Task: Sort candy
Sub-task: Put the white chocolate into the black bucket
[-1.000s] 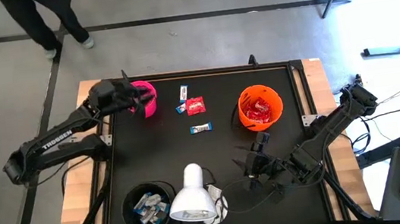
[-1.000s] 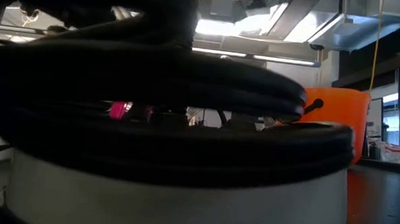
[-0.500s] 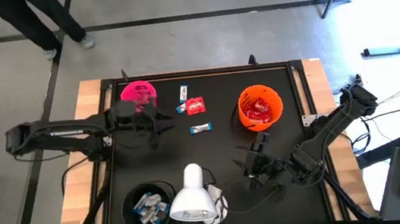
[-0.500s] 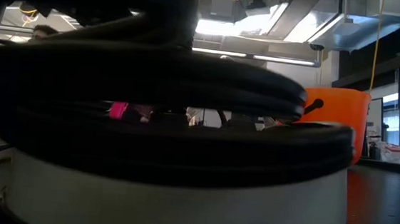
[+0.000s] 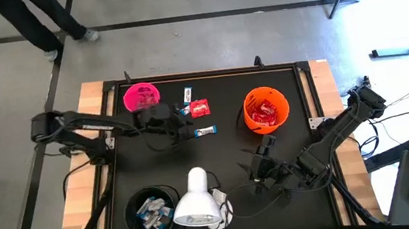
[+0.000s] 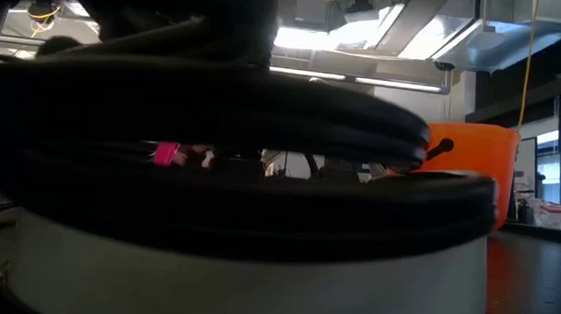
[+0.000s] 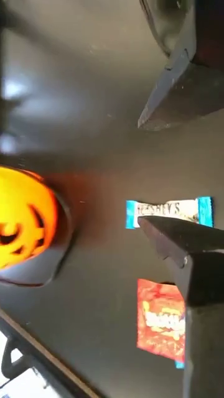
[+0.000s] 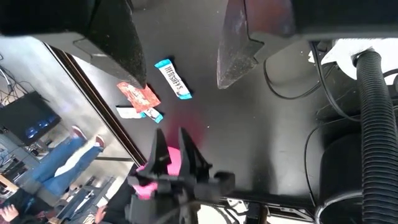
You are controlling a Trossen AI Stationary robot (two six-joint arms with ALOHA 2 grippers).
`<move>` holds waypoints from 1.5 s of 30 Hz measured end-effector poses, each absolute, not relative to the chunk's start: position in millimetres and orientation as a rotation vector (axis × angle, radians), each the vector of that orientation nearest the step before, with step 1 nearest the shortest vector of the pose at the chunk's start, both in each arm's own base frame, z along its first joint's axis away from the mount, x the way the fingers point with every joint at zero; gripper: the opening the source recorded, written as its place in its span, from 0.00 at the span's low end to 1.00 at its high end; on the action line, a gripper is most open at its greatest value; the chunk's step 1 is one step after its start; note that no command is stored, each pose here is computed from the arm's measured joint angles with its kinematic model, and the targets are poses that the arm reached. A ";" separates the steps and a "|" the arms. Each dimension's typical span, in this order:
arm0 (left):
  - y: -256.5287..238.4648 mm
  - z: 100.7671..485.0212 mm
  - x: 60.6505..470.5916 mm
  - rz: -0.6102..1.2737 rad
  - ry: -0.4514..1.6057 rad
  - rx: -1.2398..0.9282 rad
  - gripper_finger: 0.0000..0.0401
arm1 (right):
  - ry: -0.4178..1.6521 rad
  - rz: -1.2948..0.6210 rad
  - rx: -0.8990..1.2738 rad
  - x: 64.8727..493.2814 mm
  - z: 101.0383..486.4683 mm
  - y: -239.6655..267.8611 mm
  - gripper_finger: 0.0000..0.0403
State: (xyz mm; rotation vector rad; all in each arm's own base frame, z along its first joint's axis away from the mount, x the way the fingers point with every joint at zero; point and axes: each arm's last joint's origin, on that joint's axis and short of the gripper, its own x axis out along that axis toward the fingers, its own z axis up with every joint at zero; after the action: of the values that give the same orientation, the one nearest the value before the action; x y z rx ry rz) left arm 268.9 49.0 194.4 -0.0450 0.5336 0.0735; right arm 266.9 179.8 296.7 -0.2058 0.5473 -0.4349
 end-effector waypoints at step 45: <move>74.9 104.2 316.9 0.215 0.927 -0.129 0.27 | 0.561 -0.416 -0.187 266.9 296.2 180.3 0.48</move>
State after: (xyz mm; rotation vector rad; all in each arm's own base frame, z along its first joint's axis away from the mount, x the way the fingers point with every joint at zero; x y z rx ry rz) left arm 316.9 74.9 104.2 -0.1293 0.9270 0.2155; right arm 266.9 180.3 296.2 -0.1868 0.5612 -0.4159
